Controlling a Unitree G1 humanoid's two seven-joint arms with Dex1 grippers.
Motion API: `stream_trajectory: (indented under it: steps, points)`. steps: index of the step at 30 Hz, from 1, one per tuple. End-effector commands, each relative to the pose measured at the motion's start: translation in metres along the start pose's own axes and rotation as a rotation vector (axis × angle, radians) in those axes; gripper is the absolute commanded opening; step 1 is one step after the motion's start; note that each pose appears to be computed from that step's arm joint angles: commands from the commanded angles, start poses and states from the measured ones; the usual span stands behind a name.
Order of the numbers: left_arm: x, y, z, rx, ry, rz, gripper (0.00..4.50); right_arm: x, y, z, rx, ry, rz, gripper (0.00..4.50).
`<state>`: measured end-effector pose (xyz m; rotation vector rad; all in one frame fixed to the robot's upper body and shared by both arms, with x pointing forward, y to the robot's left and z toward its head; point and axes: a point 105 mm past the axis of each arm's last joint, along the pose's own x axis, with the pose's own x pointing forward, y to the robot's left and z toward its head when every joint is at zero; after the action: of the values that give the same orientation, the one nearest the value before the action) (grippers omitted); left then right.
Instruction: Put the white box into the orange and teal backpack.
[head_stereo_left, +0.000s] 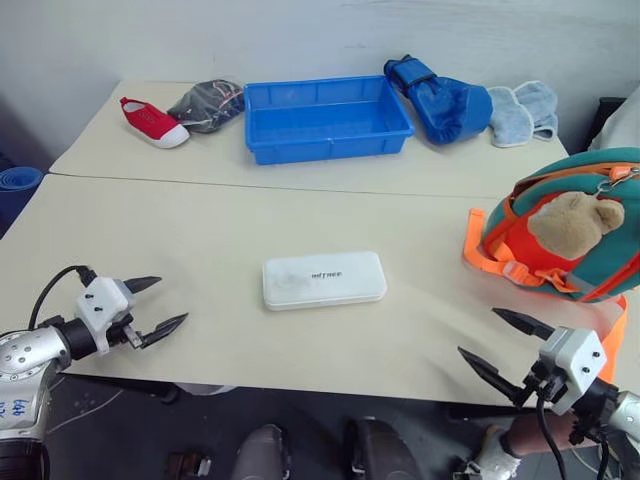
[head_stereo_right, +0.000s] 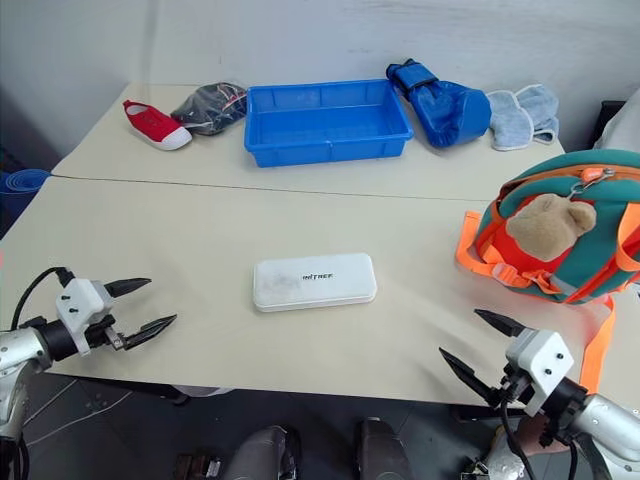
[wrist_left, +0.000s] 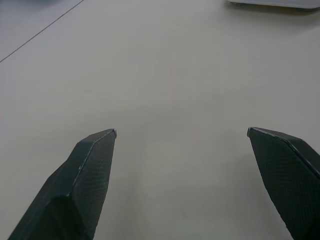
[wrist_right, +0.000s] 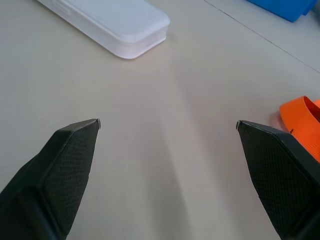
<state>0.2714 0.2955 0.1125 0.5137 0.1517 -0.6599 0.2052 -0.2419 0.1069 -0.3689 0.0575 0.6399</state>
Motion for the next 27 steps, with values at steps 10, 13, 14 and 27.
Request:
stream_trajectory:
  steps: [10,13,14,27]
  points:
    - [0.018,-0.019,0.034,0.016,-0.002,-0.21,4.03,0.054,0.01,0.023,0.048,-0.038,0.131,4.31]
    - [0.038,-0.016,0.044,-0.035,0.019,-0.169,3.26,0.083,0.009,0.033,-0.004,-0.006,0.174,3.57]
    - [0.042,-0.017,0.045,-0.047,0.029,-0.165,2.98,0.089,0.007,0.035,-0.016,0.002,0.171,3.26]
    - [0.085,-0.052,0.074,-0.103,-0.003,-0.243,0.05,0.155,-0.013,0.037,-0.074,0.083,0.158,0.04]
